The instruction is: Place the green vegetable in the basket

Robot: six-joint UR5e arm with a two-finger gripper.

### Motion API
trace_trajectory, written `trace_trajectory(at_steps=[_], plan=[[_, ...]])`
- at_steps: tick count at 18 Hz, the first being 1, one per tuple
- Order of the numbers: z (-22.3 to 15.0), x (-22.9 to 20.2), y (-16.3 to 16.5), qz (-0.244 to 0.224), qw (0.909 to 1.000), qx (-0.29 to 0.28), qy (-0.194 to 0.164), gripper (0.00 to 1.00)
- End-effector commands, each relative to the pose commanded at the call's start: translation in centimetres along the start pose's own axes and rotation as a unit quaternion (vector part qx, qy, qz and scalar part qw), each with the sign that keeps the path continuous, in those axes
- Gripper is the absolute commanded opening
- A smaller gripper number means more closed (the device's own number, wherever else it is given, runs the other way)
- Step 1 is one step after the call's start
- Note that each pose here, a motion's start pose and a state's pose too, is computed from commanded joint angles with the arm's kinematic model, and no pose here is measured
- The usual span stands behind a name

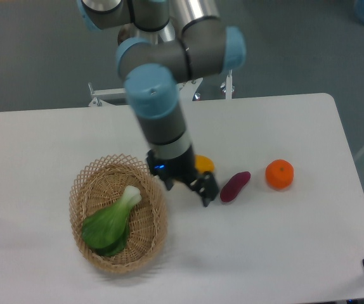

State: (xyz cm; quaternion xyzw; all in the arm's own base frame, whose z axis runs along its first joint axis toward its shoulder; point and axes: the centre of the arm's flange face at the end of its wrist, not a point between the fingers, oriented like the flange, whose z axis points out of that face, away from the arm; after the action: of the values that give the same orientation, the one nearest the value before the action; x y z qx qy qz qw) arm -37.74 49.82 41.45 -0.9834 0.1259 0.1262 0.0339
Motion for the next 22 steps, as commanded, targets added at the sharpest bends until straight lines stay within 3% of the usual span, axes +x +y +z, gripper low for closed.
trace_trajectory(at_steps=[3,8,12,22], plan=[[-1.1,-2.9,4.1,0.028,0.9996,0.01,-0.003,1.0],[-1.4,-5.4,10.4,0.099,0.9948,0.004,0.025,1.0],[-1.7,-7.2,14.3,0.107,0.9934,0.028,0.029,1.0],[-1.6,-7.8,15.8,0.118,0.9923,0.027,0.028,1.0]])
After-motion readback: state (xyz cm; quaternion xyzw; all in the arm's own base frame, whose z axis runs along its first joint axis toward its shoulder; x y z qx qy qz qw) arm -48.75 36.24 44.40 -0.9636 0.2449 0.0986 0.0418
